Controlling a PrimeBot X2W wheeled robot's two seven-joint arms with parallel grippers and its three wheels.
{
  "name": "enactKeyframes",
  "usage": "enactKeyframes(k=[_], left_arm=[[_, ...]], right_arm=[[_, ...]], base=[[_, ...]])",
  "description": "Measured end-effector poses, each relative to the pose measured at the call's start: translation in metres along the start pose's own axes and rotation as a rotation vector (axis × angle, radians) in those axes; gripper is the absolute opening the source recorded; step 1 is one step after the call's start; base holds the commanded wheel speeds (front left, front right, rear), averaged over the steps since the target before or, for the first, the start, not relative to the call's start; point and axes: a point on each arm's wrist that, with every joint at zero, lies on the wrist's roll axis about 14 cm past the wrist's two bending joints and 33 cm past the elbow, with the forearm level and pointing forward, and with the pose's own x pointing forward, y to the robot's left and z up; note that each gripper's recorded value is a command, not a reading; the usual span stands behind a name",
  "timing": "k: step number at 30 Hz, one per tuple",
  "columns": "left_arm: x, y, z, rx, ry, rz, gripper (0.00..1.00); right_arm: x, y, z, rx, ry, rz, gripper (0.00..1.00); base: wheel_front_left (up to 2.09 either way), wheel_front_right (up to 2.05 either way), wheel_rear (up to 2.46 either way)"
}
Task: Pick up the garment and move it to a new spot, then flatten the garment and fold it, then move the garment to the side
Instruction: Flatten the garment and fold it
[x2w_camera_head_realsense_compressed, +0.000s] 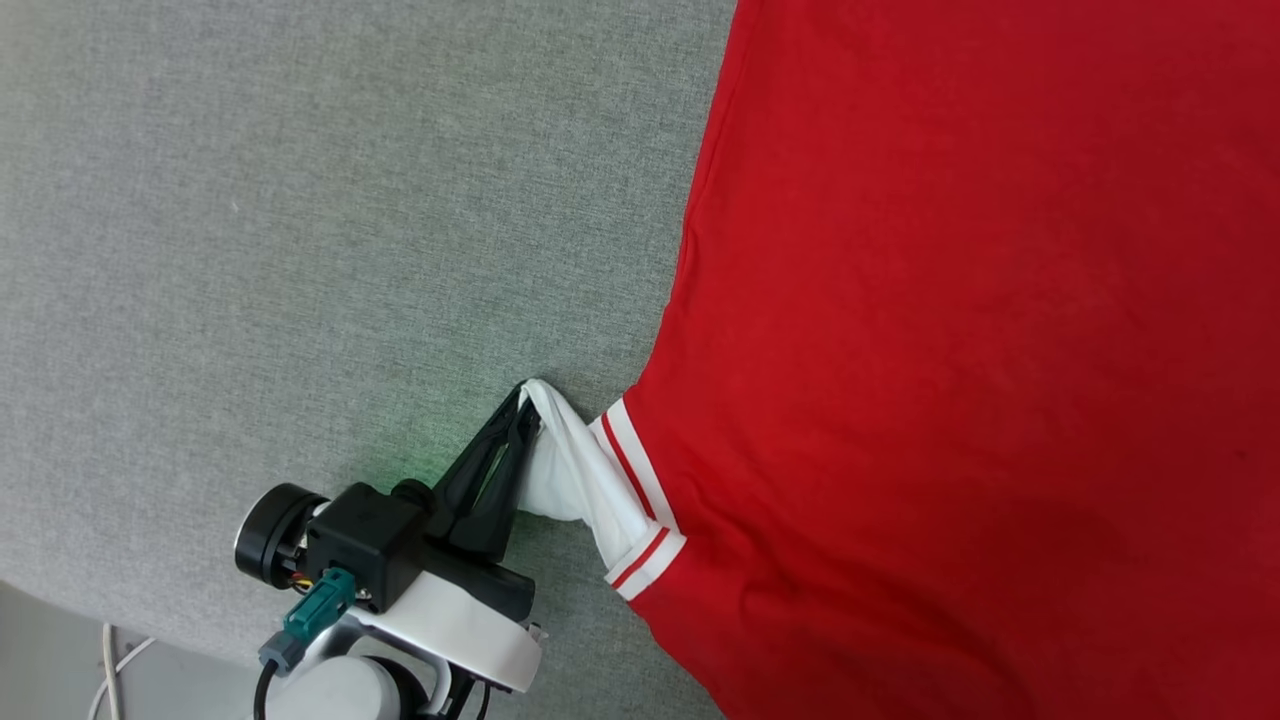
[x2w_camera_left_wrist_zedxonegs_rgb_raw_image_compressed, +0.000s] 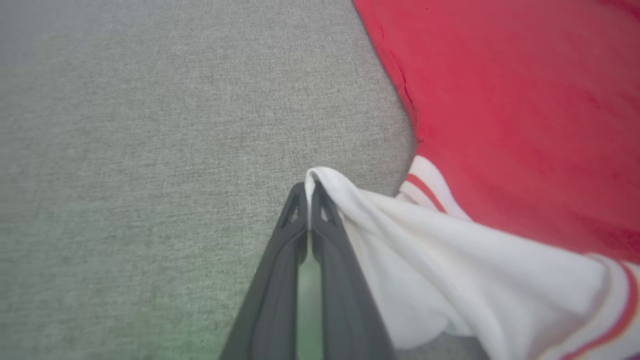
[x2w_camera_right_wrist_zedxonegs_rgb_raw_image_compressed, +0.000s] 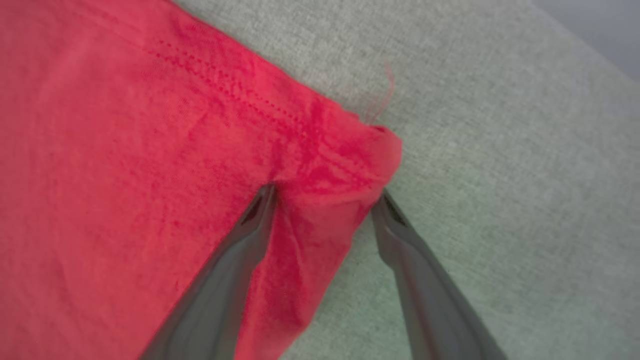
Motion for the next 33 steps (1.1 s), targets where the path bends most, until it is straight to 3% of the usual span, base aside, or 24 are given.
enactKeyframes(k=[2,8,12,18,25,33], left_arm=[[-0.001,0.001,0.002,0.002,-0.006,0.003,0.0],[-0.007,0.0,0.013,0.002,-0.04,0.004,0.0],[-0.018,-0.001,0.024,-0.005,-0.077,0.007,0.0],[-0.037,-0.008,0.042,-0.011,-0.13,-0.007,0.0],[-0.064,-0.009,0.054,-0.018,-0.172,0.002,0.0],[-0.075,-0.019,0.061,-0.015,-0.2,-0.043,0.0]], right_arm=[[-0.003,-0.002,0.001,-0.007,-0.01,-0.014,0.0],[-0.03,0.004,0.014,-0.038,-0.091,-0.035,0.0],[-0.069,0.006,0.029,-0.053,-0.194,-0.048,0.0],[-0.121,0.008,0.002,-0.13,-0.229,-0.086,0.0],[-0.167,0.012,-0.077,-0.179,-0.21,-0.087,0.0],[-0.176,0.007,-0.209,-0.044,-0.089,-0.059,0.0]], base=[[0.0,0.0,0.0],[0.0,0.0,0.0],[0.0,0.0,0.0],[0.0,0.0,0.0],[0.0,0.0,0.0],[0.0,0.0,0.0]])
